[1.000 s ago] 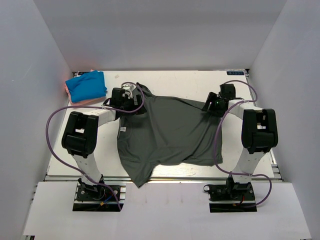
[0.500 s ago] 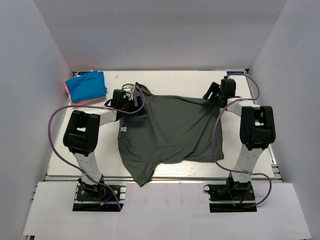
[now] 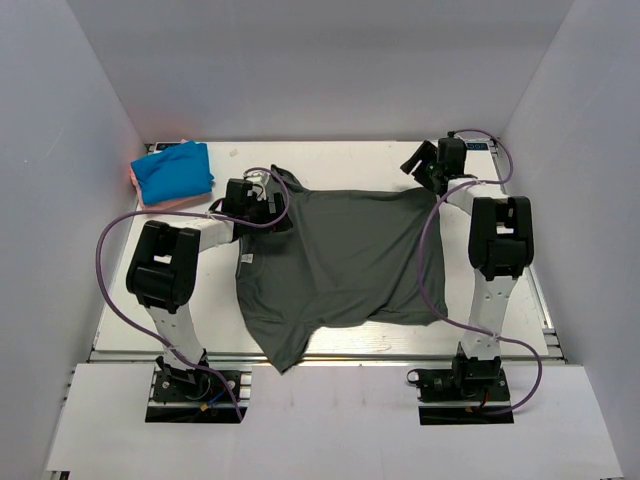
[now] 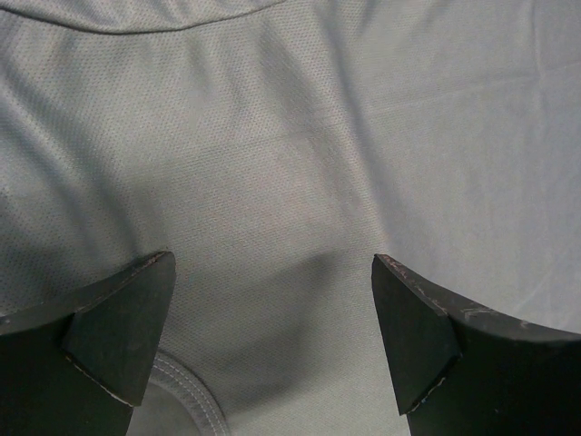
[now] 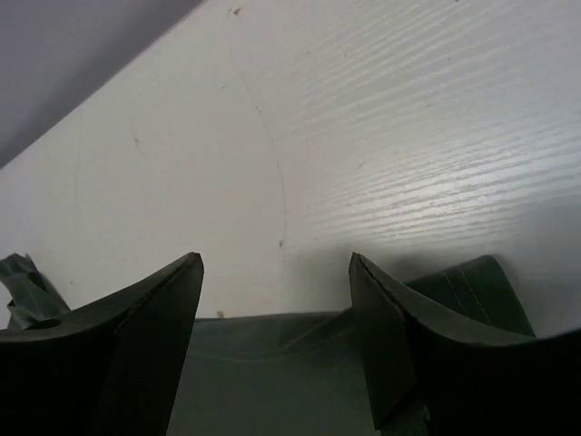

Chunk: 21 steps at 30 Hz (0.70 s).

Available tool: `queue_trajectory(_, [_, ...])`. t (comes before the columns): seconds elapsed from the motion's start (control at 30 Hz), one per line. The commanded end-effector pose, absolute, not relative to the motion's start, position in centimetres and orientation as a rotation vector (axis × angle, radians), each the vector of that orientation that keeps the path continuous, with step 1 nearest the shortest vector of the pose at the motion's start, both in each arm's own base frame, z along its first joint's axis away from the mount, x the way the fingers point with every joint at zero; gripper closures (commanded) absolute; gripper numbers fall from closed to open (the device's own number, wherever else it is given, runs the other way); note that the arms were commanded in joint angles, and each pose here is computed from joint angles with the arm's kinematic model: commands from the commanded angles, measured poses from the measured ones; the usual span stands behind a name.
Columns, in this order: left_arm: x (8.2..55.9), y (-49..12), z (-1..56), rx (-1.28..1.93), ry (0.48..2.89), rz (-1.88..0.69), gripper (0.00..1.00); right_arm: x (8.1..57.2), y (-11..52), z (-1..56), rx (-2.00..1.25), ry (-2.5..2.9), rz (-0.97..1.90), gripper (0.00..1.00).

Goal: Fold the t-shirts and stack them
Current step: Flatten out the tshirt

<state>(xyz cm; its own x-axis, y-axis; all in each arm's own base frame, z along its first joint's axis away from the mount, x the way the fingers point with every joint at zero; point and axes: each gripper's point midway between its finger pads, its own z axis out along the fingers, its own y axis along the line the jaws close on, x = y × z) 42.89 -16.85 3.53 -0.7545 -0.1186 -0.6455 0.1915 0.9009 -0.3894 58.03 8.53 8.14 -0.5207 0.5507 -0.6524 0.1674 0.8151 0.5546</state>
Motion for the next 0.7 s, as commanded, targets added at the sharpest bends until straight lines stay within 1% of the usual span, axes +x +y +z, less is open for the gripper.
queue_trajectory(0.0, [42.1, -15.9, 3.7, 0.038, 2.414, -0.509, 0.00, 57.8, 8.5, 13.5, 0.446, 2.025, 0.514, 0.28])
queue_trajectory(0.03, [42.4, -15.9, 4.1, 0.039, 2.405, -0.510, 0.00, 57.3, 8.5, 14.3, 0.428, 2.021, 0.514, 0.26])
queue_trajectory(0.07, [43.0, -16.1, 4.8, 0.056, 2.383, -0.508, 0.00, 56.1, 8.1, 13.5, 0.404, 2.059, 0.471, 0.25])
queue_trajectory(0.1, [43.5, -15.6, 5.2, 0.041, 2.377, -0.492, 0.00, 54.9, 7.8, 16.0, 0.387, 2.030, 0.456, 0.23])
queue_trajectory(0.17, [45.2, -15.5, 7.2, 0.034, 2.330, -0.494, 0.00, 52.6, 6.9, 15.3, 0.379, 2.082, 0.401, 0.19])
queue_trajectory(0.2, [45.8, -15.2, 8.0, 0.022, 2.319, -0.467, 0.00, 50.4, 6.7, 16.8, 0.383, 2.087, 0.397, 0.17])
queue_trajectory(0.23, [45.8, -14.8, 8.3, 0.008, 2.340, -0.439, 0.00, 48.6, 5.9, 15.5, 0.421, 2.139, 0.352, 0.11])
queue_trajectory(0.27, [46.7, -14.4, 10.7, 0.011, 2.298, -0.404, 0.00, 47.6, 5.7, 15.2, 0.438, 2.159, 0.345, 0.10])
queue_trajectory(0.3, [46.8, -13.8, 11.4, -0.013, 2.295, -0.326, 0.00, 44.5, 5.1, 14.8, 0.458, 2.204, 0.314, 0.10])
queue_trajectory(0.37, [45.4, -12.8, 11.8, -0.045, 2.321, -0.280, 0.00, 42.4, 4.9, 14.1, 0.476, 2.238, 0.301, 0.10])
queue_trajectory(0.4, [44.6, -12.8, 12.0, -0.053, 2.321, -0.296, 0.00, 40.3, 5.0, 14.4, 0.487, 2.247, 0.317, 0.10])
queue_trajectory(0.43, [42.9, -12.4, 11.7, -0.053, 2.333, -0.293, 0.00, 38.4, 5.6, 12.7, 0.482, 2.305, 0.347, 0.10])
queue_trajectory(0.47, [41.9, -12.1, 11.5, -0.064, 2.341, -0.296, 0.00, 37.4, 5.5, 12.9, 0.491, 2.302, 0.349, 0.10])
queue_trajectory(0.57, [38.4, -11.2, 10.2, -0.083, 2.377, -0.268, 0.00, 32.6, 6.1, 9.7, 0.525, 2.394, 0.395, 0.10])
queue_trajectory(0.63, [37.4, -11.9, 9.9, -0.059, 2.369, -0.327, 0.00, 31.4, 6.1, 9.5, 0.545, 2.385, 0.403, 0.10])
queue_trajectory(0.67, [36.5, -11.6, 9.1, -0.060, 2.389, -0.322, 0.00, 29.8, 6.0, 8.1, 0.560, 2.413, 0.398, 0.10])
